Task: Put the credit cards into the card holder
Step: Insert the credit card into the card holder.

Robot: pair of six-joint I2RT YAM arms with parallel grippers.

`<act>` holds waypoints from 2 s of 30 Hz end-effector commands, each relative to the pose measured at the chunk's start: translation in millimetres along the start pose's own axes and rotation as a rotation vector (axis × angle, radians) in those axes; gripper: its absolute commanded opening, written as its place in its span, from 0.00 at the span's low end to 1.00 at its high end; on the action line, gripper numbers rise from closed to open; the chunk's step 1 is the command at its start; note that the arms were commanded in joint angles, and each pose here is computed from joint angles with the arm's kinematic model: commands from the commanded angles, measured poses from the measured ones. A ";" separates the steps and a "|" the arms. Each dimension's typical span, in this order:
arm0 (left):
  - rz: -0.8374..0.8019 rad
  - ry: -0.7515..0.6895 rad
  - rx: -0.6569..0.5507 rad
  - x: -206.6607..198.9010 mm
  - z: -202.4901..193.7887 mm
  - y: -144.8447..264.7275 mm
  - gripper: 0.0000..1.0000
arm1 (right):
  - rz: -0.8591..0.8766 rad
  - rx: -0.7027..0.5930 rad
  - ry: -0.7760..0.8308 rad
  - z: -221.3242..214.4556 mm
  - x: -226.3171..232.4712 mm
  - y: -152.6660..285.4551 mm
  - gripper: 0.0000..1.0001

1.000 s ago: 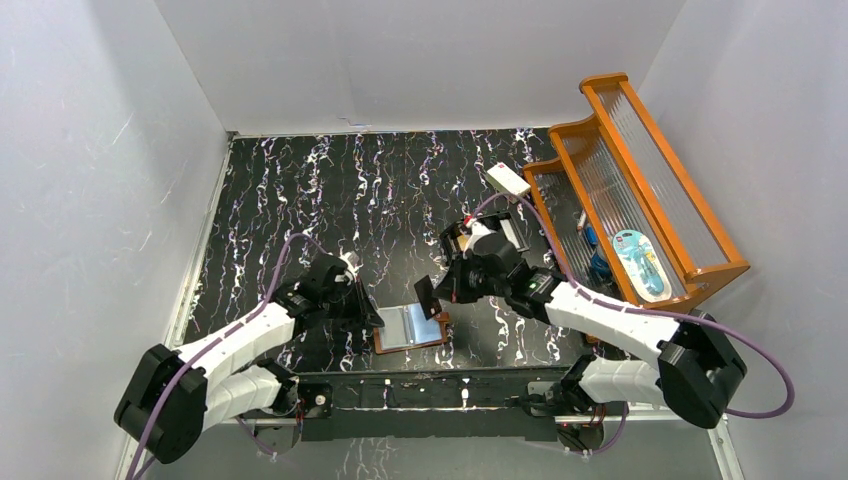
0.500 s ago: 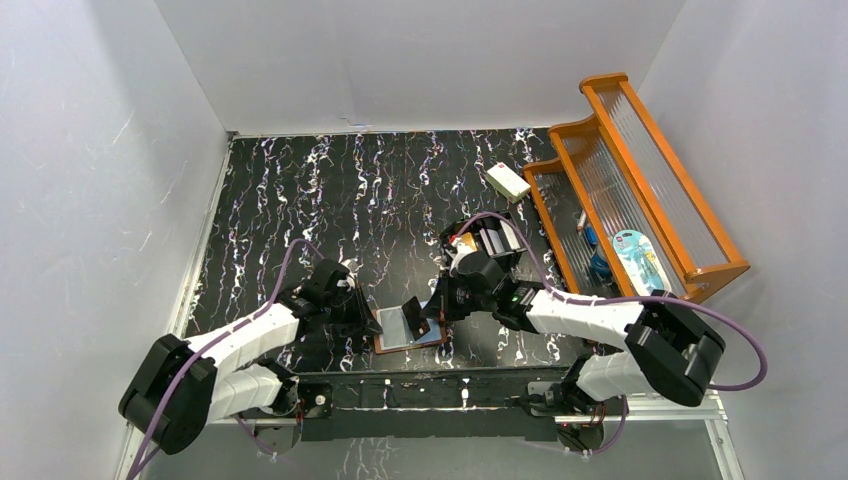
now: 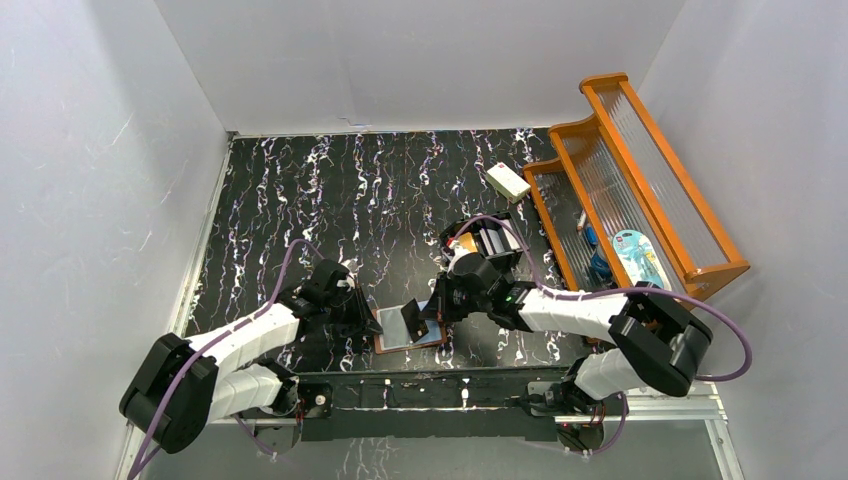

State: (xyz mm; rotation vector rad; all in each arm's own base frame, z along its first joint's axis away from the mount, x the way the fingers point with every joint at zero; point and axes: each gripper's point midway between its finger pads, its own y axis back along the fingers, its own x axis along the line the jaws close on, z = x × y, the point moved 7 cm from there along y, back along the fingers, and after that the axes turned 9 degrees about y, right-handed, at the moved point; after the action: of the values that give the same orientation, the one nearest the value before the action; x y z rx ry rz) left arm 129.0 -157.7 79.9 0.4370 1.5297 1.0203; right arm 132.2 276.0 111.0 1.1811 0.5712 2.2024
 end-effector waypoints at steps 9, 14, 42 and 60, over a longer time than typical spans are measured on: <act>0.060 0.022 0.006 13.8 -3.9 -1.7 0.06 | 0.021 0.017 0.005 -7.4 -4.0 -11.1 0.00; 0.062 0.026 0.008 14.1 -4.4 -1.6 0.06 | 0.029 0.007 -0.034 -8.8 -4.6 -14.7 0.00; 0.071 0.094 0.020 23.4 -13.3 -1.9 0.07 | -0.107 -0.165 -0.087 -10.1 -19.5 -22.3 0.00; 0.062 0.096 0.020 19.6 -11.6 -1.3 0.08 | -0.140 -0.002 0.017 -27.5 -1.9 -33.8 0.19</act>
State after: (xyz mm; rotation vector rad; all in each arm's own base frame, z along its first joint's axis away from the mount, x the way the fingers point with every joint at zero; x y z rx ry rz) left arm 124.4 -155.7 75.9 0.3831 1.5997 1.0524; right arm 120.6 301.1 78.0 1.1704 0.5182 2.1241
